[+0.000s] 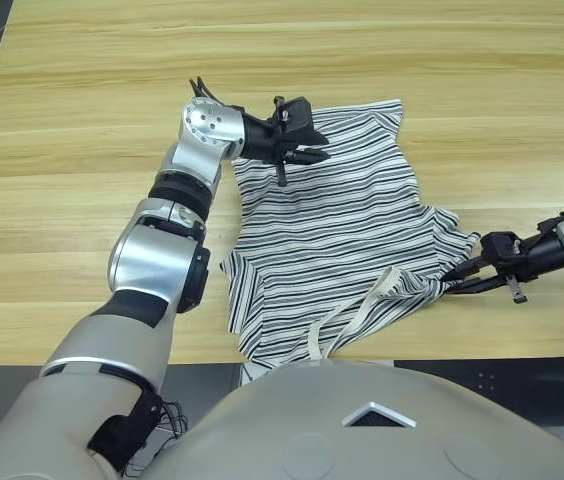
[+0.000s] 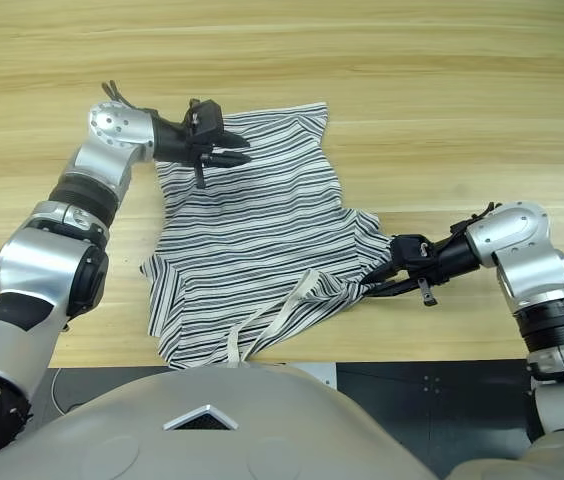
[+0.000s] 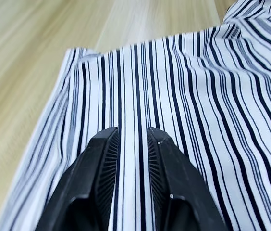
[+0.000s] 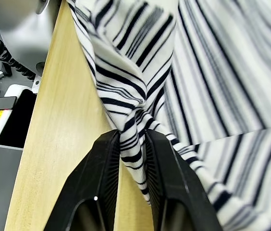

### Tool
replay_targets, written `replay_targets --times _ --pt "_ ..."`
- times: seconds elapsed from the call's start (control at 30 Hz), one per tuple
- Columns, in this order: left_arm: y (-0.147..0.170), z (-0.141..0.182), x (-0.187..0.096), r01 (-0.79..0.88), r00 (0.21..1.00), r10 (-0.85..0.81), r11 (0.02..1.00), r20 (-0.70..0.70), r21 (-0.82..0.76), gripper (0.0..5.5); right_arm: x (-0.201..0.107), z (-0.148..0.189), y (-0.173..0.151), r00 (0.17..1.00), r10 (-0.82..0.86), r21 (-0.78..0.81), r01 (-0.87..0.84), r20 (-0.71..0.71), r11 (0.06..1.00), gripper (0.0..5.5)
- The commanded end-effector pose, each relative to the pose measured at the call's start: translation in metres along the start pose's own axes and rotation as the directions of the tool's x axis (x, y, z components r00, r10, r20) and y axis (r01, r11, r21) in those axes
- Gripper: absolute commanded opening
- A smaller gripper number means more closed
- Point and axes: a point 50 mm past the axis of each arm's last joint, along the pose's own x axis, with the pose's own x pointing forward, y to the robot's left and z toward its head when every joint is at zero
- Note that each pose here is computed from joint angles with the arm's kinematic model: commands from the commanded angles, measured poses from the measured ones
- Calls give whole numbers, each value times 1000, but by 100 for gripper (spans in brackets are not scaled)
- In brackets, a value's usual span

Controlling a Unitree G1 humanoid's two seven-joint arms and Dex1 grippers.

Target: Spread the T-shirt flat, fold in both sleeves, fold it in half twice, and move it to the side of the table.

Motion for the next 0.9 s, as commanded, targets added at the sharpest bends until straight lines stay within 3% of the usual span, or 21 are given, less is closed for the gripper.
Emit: replay_targets --times 0.03,0.3,0.4,0.5,0.63,0.73,0.9 --pt "-2 -21 -12 10 996 -17 997 -86 -82 111 -15 12 -2 999 -12 -41 10 -34 999 93" --pt "-3 -37 -30 43 985 -66 988 -157 -147 111 -41 40 -2 991 -45 -74 55 123 996 93" --pt "-3 -38 -33 42 985 -67 988 -161 -151 111 -40 56 -16 967 -92 -114 122 237 986 93" --pt "2 -34 -37 3 992 -19 992 -126 -125 111 -10 72 -48 911 -249 -137 308 330 942 93" --pt "25 14 -64 -43 973 56 997 222 -63 111 58 83 -83 872 -325 -155 401 367 903 93" --pt "18 36 -95 -68 911 56 998 408 15 111 104 90 -109 878 -384 -221 451 286 865 93" --pt "-16 33 -116 -61 901 34 997 432 49 111 146 99 -132 876 -456 -291 483 158 826 93"
